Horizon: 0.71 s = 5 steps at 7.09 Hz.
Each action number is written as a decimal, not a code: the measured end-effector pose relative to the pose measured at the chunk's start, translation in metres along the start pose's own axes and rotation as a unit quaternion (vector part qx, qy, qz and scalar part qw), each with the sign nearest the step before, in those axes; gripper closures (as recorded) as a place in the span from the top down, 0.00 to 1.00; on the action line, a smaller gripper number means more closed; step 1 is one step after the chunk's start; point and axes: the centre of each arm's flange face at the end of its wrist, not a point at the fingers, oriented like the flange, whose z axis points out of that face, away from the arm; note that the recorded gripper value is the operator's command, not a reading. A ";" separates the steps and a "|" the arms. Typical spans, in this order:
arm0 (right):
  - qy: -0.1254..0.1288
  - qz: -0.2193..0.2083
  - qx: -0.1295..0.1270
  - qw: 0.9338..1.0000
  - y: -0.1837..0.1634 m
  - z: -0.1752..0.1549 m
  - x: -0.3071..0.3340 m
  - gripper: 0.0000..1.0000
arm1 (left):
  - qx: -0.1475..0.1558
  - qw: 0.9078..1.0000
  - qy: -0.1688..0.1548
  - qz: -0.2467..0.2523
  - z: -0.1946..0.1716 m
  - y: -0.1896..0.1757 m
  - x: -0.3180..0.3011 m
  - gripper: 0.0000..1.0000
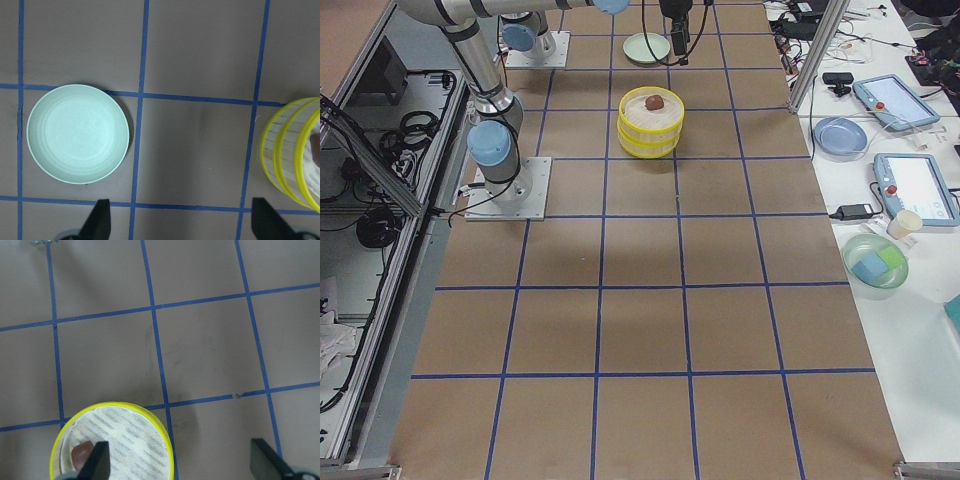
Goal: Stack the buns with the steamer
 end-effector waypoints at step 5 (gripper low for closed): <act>0.000 0.000 -0.001 1.000 0.000 0.000 0.000 1.00 | -0.012 1.000 -0.003 0.004 0.021 -0.006 0.000 1.00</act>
